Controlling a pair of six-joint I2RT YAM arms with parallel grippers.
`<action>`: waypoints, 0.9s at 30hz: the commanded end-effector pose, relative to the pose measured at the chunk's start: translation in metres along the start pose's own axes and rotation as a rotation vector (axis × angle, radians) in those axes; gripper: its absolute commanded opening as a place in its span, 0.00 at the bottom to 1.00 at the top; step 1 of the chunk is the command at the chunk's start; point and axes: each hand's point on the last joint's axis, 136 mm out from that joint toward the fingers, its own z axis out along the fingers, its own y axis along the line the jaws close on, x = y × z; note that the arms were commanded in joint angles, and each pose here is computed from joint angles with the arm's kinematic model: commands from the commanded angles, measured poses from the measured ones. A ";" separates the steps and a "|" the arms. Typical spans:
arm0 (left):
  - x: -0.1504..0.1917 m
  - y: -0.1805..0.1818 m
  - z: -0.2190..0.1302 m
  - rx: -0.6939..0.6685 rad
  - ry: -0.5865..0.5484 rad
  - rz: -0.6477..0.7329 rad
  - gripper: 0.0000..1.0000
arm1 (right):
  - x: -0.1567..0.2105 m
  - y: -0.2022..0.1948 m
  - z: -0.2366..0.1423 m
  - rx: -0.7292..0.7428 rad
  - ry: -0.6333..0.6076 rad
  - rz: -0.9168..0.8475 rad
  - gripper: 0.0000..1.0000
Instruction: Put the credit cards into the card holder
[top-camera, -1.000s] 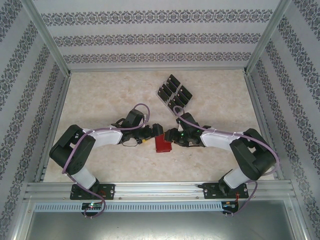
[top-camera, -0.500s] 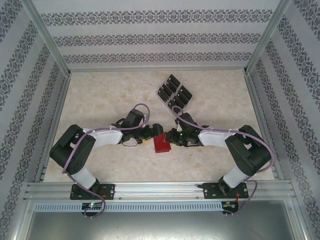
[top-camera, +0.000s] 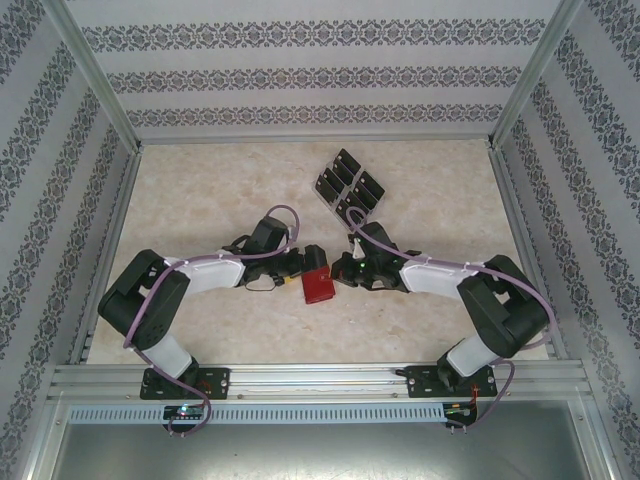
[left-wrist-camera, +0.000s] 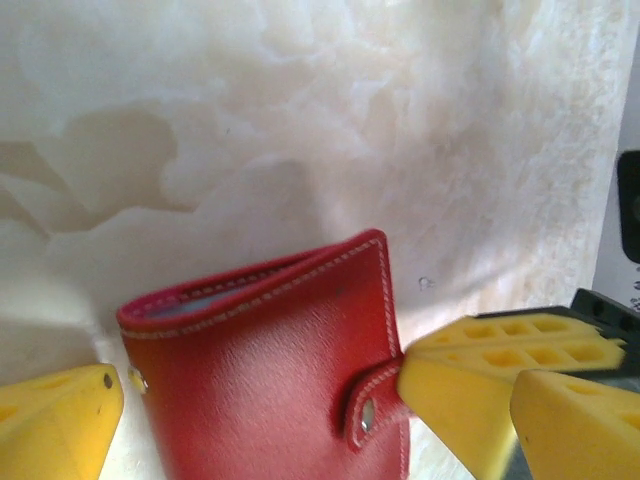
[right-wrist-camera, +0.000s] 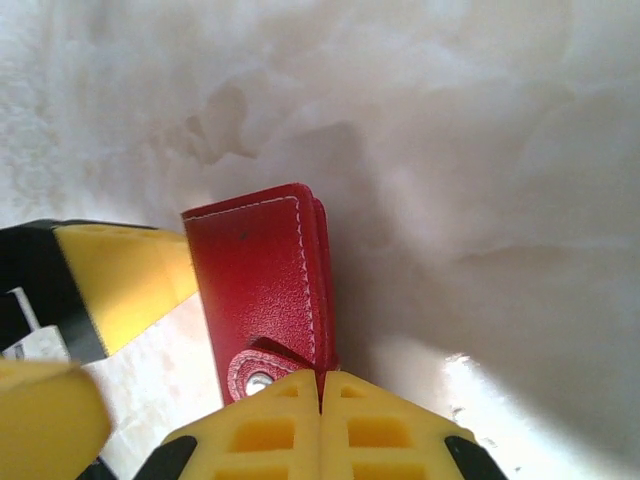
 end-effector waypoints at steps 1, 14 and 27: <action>-0.026 -0.014 -0.024 0.013 -0.084 0.042 1.00 | -0.011 0.034 -0.020 -0.082 -0.038 -0.034 0.00; -0.081 -0.061 -0.090 0.358 -0.332 0.001 1.00 | -0.036 0.095 -0.058 -0.235 -0.113 -0.034 0.00; -0.072 -0.064 -0.095 0.511 -0.355 -0.052 0.74 | -0.052 0.111 -0.056 -0.276 -0.133 -0.011 0.00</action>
